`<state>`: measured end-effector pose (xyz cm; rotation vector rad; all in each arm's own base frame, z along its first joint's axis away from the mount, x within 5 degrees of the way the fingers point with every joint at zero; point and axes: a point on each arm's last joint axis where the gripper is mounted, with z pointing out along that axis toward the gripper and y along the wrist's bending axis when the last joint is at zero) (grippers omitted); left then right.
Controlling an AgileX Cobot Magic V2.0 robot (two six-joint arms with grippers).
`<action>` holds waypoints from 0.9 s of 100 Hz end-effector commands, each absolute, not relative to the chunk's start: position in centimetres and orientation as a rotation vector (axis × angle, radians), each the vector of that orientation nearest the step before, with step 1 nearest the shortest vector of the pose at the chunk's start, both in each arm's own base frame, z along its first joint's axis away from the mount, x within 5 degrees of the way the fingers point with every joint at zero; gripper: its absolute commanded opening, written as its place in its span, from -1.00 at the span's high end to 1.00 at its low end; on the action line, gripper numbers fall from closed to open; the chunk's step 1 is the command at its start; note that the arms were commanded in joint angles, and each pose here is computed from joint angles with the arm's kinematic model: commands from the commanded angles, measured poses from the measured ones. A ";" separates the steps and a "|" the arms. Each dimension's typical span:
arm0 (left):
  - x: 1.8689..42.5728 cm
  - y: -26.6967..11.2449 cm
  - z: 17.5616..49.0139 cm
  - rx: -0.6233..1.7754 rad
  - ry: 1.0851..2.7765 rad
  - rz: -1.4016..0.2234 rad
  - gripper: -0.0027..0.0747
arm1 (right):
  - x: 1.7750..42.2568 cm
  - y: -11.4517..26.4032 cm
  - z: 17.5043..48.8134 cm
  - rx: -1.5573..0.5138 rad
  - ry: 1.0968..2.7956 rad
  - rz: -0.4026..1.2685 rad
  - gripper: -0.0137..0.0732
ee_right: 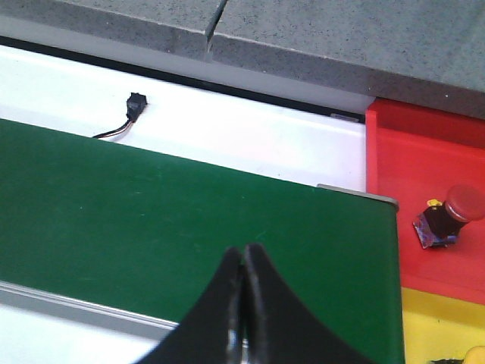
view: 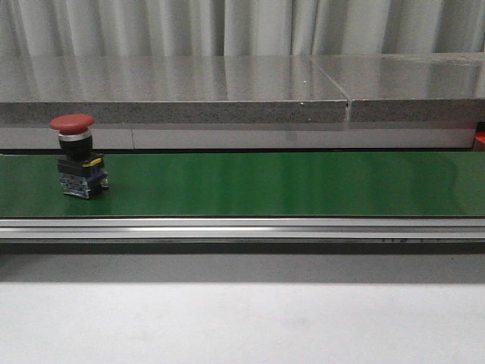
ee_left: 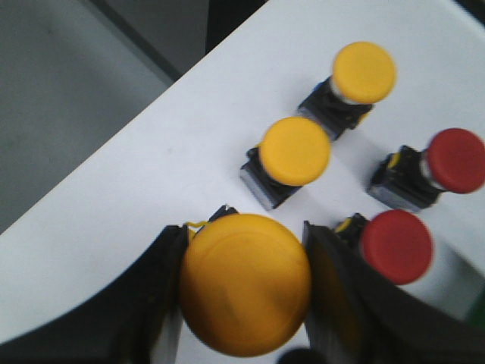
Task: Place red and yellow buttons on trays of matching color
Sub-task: 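Move the left gripper to a yellow push button and grasp it, then lower the yellow button onto the green belt and open the left gripper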
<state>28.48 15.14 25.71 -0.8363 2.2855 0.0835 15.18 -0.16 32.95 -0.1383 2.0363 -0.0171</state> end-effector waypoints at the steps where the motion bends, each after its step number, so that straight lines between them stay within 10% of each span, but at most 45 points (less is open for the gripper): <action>1: 28.3 13.5 29.5 -0.747 2.171 0.079 0.98 | 15.3 -0.3 34.4 -0.128 1.946 -0.039 0.84; 46: 29.5 3.5 31.2 -0.318 2.263 -0.066 0.98 | 15.3 -0.3 34.4 -0.128 1.946 -0.039 0.84; 90: 31.8 2.7 26.2 -0.276 2.469 -0.074 0.96 | 15.3 -0.3 34.4 -0.128 1.946 -0.039 0.84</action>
